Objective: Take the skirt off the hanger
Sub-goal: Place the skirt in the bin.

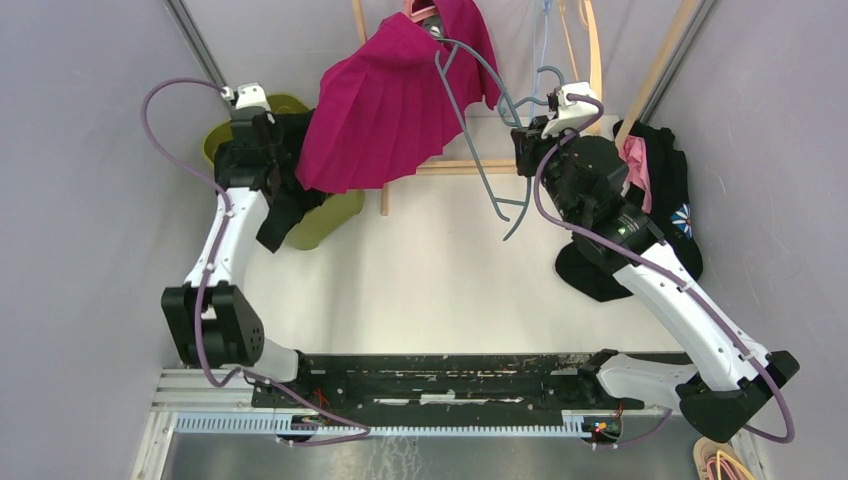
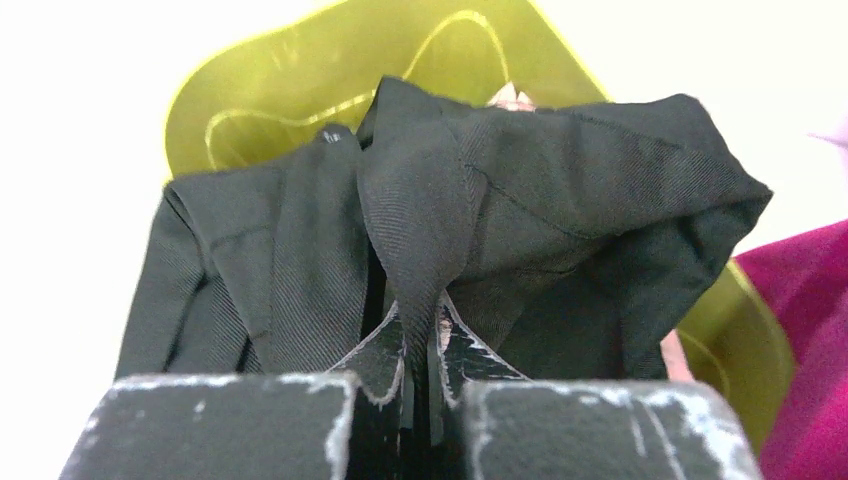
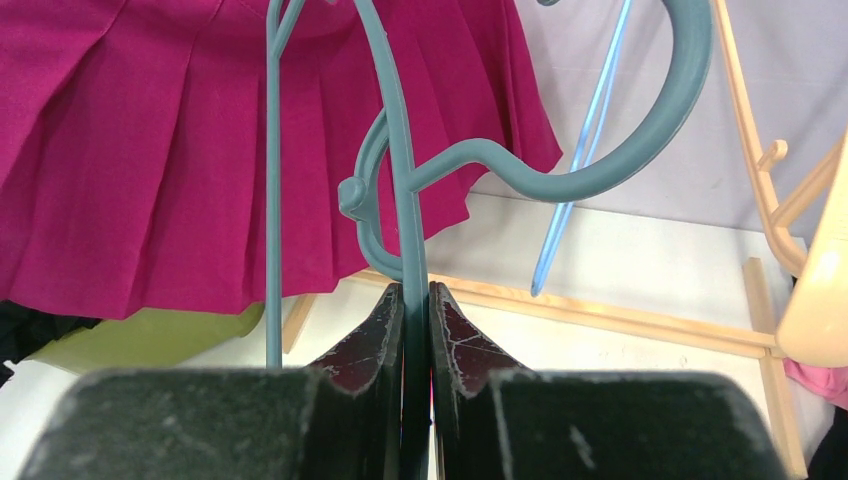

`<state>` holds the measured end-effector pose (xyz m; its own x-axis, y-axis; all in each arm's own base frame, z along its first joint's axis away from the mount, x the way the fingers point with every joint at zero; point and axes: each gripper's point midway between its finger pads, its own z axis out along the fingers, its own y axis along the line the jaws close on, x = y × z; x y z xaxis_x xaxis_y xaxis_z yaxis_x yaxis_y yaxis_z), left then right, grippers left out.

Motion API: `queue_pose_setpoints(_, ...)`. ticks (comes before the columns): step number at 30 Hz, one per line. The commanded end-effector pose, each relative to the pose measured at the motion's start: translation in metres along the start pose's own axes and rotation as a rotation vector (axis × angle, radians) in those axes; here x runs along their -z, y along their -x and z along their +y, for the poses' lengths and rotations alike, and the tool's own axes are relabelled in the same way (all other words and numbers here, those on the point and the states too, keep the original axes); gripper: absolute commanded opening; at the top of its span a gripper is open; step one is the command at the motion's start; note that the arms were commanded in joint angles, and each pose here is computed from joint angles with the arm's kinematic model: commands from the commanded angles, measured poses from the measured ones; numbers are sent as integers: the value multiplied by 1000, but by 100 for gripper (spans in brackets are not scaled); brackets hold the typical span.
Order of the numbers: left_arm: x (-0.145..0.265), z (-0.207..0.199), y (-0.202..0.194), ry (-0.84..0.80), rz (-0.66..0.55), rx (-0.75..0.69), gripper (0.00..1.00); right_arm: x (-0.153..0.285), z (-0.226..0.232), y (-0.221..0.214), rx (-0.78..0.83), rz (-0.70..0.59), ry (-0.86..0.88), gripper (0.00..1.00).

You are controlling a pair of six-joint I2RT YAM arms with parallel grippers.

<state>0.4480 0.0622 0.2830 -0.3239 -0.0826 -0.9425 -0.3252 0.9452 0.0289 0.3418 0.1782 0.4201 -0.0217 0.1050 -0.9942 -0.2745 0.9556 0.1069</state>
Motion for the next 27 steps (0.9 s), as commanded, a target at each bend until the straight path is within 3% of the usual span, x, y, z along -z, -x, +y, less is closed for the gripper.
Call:
queue_pose_setpoints(1,-32,8,-57,99,156,33,3,8,2,26,-58,-72,21,1)
queue_pose_setpoints(7,-89,38,-89,156,289,64,3,13,-6,31,-17,-82,-11,1)
queue_pose_setpoints(13,-97,30,-78,86,278,86,7,15,-14,34,3,-90,-49,1)
queue_pose_setpoints(20,-65,-17,-45,-137,195,64,50,15,-18,42,36,-101,-65,1)
queue_pose_setpoints(22,-54,-25,-29,-174,162,58,95,17,-22,48,48,-113,-82,1)
queue_pose_setpoints(23,-47,-28,-19,-189,143,58,100,19,-24,50,56,-117,-94,1)
queue_pose_setpoints(27,-15,-38,21,-241,65,77,99,23,-37,62,134,-131,-154,1)
